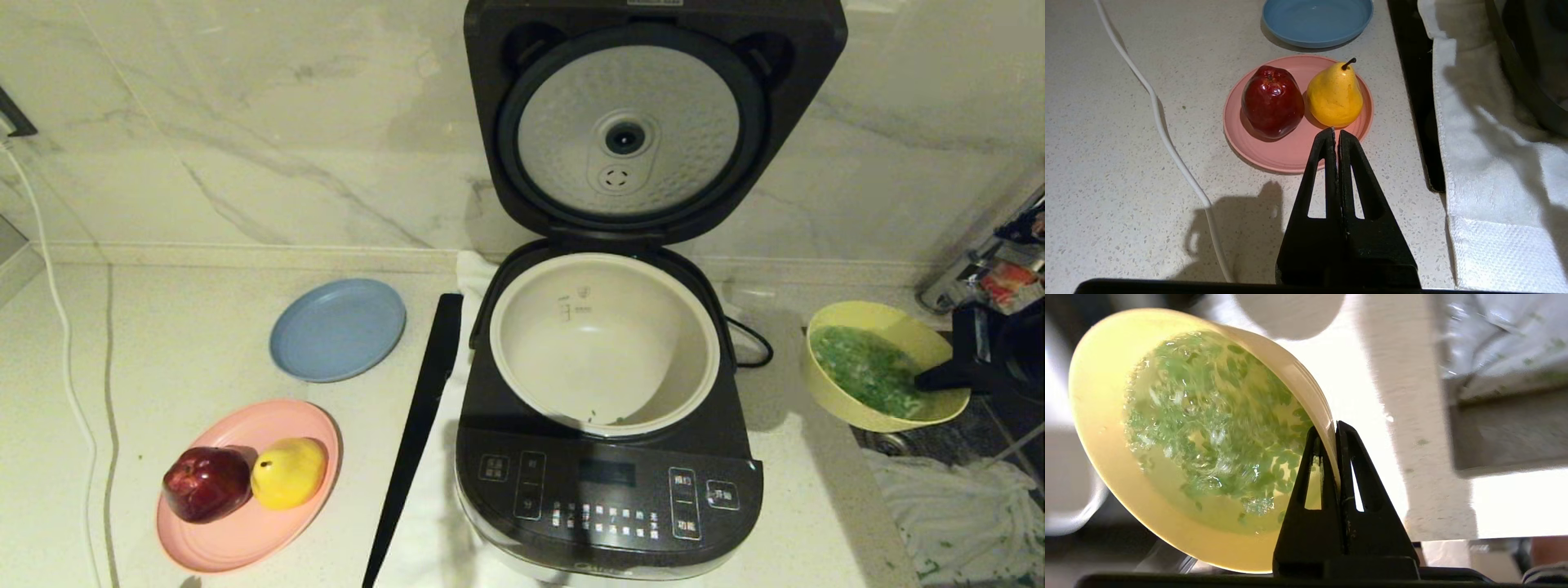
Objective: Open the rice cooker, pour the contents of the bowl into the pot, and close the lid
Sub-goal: Pour the water from the bowl into the rice cooker
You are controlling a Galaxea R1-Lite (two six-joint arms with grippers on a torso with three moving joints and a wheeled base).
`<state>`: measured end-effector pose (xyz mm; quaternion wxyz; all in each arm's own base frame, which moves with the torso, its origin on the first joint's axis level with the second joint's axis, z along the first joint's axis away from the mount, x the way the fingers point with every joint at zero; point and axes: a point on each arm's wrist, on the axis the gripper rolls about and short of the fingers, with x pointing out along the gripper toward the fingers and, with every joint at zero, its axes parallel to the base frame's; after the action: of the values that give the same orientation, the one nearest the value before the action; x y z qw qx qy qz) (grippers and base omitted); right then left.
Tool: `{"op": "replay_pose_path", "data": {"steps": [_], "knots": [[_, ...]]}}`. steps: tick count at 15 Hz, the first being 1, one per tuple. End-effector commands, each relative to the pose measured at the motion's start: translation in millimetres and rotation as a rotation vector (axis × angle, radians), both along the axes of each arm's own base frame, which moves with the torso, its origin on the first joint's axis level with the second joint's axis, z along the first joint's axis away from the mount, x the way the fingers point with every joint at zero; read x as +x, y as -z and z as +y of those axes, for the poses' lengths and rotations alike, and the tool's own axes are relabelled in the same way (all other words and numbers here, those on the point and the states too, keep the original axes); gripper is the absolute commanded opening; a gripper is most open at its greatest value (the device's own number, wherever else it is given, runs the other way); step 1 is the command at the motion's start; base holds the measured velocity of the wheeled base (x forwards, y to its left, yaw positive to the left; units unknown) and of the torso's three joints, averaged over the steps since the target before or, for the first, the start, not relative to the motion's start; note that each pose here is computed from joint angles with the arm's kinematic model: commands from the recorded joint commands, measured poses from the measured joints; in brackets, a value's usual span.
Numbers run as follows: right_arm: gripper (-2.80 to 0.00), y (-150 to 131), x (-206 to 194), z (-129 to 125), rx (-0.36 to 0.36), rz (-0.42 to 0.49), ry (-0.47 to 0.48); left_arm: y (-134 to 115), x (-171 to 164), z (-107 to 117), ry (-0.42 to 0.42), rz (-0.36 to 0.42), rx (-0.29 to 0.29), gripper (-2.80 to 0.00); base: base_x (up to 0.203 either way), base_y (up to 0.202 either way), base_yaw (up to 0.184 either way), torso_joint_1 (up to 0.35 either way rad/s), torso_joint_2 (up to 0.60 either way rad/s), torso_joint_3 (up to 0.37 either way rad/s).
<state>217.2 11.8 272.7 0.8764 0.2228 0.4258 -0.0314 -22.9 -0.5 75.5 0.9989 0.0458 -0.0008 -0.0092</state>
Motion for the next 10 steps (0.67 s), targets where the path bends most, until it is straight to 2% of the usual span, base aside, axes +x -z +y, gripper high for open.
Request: {"op": "replay_pose_path", "data": {"steps": [1, 5, 7, 10], "knots": [[-2.80, -21, -11, 22, 0.000, -0.058, -0.091, 2, 1, 0, 0.000, 0.007, 0.000, -2.80, 0.000, 0.000, 0.000, 0.000, 0.00, 0.000], [-2.80, -41, -7, 51, -0.031, -0.126, -0.177, 2, 1, 0, 0.001, 0.008, 0.000, -2.80, 0.000, 0.000, 0.000, 0.000, 0.00, 0.000], [-2.80, -43, -1, 68, -0.050, -0.122, -0.218, 2, 1, 0, 0.000, 0.008, 0.000, -2.80, 0.000, 0.000, 0.000, 0.000, 0.00, 0.000], [-2.80, -41, 9, 98, -0.031, -0.109, -0.276, 2, 1, 0, 0.000, 0.007, 0.000, -2.80, 0.000, 0.000, 0.000, 0.000, 0.00, 0.000]]}}
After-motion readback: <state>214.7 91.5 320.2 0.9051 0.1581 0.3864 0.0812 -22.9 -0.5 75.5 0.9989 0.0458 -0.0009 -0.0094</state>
